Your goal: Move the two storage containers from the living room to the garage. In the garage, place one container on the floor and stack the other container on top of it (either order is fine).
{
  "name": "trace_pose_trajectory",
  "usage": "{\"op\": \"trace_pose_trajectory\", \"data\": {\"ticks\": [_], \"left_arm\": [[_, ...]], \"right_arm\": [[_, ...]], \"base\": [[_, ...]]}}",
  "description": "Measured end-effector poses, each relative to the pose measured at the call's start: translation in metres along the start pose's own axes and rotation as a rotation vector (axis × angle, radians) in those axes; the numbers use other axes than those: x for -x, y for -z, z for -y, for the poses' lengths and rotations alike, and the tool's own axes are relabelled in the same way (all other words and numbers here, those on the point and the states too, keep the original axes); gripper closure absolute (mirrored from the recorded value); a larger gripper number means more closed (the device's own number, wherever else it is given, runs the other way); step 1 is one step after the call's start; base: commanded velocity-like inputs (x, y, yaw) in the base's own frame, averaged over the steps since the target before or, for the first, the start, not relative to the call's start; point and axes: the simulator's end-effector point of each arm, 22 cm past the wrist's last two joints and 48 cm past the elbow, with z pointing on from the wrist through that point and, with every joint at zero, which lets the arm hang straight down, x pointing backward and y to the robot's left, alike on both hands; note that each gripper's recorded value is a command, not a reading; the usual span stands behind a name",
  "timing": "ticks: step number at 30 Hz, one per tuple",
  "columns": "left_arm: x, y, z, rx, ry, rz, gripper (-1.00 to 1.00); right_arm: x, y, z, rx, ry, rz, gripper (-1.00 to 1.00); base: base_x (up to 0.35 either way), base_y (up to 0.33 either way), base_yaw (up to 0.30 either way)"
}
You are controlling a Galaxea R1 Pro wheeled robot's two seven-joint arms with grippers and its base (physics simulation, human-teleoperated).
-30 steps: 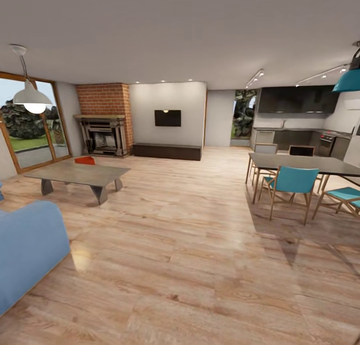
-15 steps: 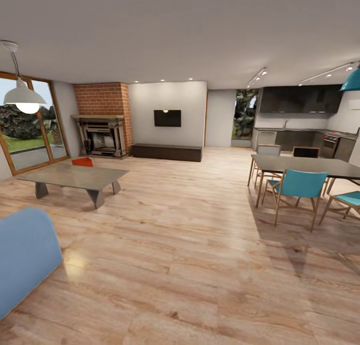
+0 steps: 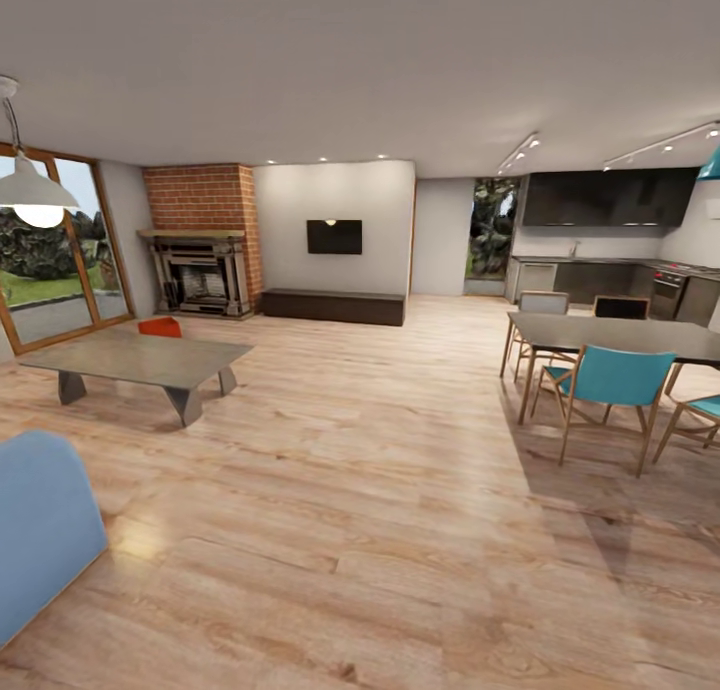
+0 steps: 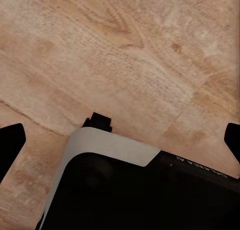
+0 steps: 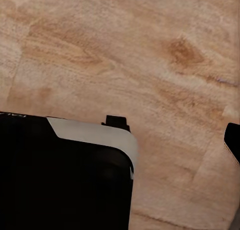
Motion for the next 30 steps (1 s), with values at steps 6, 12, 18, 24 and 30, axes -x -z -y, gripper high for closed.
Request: {"op": "trace_pose_trajectory", "data": {"ticks": [6, 12, 18, 24, 30], "left_arm": [[-0.0001, 0.0000, -0.0001, 0.000, 0.000, 0.000, -1.00], [0.0000, 0.0000, 0.0000, 0.000, 0.000, 0.000, -1.00], [0.0000, 0.0000, 0.0000, 0.000, -0.001, 0.000, -1.00], [0.0000, 0.0000, 0.0000, 0.000, 0.000, 0.000, -1.00], [-0.0002, 0.0000, 0.0000, 0.000, 0.000, 0.000, -1.00]], "right_arm": [[-0.0002, 0.0000, 0.0000, 0.000, -0.002, -0.001, -1.00], [-0.0003, 0.0000, 0.0017, -0.008, -0.014, -0.002, -1.00], [0.0004, 0.0000, 0.0015, -0.010, -0.023, 0.001, -1.00], [0.0007, 0.0000, 0.0025, -0.012, -0.033, 0.003, -1.00], [0.0005, 0.0000, 0.0026, -0.012, -0.033, 0.002, -1.00]], "base": [[0.322, 0.000, 0.000], [0.322, 0.000, 0.000], [0.322, 0.000, 0.000], [0.322, 0.000, 0.000], [0.322, 0.000, 0.000]]}}
